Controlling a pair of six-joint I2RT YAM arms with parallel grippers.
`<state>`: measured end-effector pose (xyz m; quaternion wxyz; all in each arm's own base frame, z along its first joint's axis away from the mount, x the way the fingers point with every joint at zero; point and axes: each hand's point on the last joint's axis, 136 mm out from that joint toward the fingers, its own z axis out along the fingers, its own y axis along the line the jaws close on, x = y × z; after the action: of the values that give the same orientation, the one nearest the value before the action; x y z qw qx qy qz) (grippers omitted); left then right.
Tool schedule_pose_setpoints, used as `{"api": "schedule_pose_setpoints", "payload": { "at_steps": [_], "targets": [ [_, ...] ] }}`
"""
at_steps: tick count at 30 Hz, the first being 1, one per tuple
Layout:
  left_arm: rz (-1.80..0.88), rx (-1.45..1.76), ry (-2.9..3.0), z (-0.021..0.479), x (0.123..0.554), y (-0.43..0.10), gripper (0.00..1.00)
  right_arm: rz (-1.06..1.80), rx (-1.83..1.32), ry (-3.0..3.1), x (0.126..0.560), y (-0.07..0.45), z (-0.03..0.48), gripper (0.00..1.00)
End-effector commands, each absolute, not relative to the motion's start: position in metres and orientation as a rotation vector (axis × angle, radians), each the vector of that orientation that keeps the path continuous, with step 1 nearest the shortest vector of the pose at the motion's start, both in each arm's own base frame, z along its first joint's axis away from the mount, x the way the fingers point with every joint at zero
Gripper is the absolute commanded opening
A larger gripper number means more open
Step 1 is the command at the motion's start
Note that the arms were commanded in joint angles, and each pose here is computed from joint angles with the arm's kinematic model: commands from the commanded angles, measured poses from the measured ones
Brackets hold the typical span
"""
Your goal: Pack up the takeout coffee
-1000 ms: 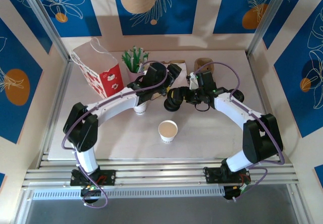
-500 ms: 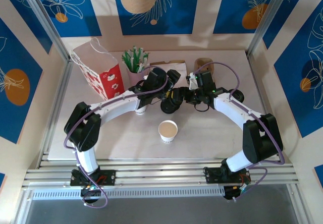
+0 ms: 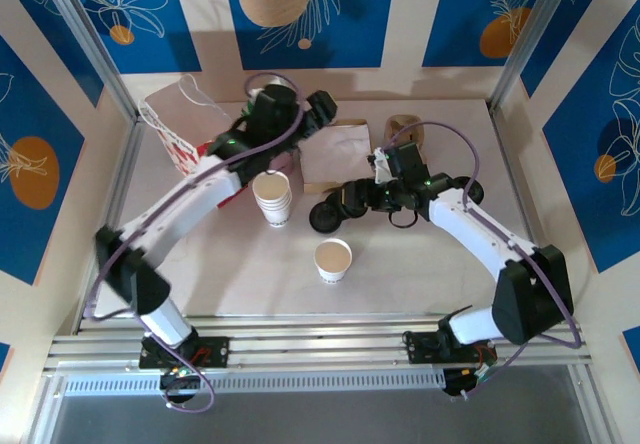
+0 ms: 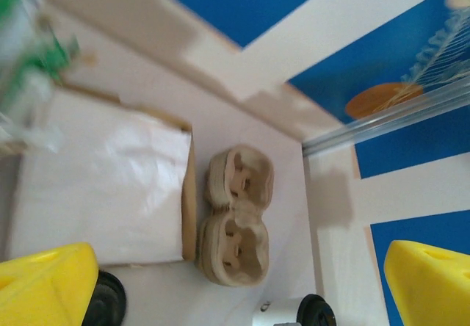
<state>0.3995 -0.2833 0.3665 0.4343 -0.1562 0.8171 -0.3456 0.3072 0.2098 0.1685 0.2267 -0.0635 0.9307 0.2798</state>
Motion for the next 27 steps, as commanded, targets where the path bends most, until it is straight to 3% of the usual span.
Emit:
{"api": "schedule_pose_setpoints", "payload": {
  "at_steps": [1,13,27],
  "targets": [
    [-0.564,-0.203,2.051,0.383,0.366,-0.228,1.0,0.636,-0.31,2.647,0.276,0.206,0.178,0.66],
    [-0.224,0.004,2.116,0.344,0.266,-0.124,1.0,0.34,-0.697,2.837,0.201,0.227,0.173,0.66],
    [-0.015,-0.033,2.078,0.299,0.217,-0.053,1.0,0.082,-0.898,2.88,0.188,0.249,0.162,0.66]
  ]
}}
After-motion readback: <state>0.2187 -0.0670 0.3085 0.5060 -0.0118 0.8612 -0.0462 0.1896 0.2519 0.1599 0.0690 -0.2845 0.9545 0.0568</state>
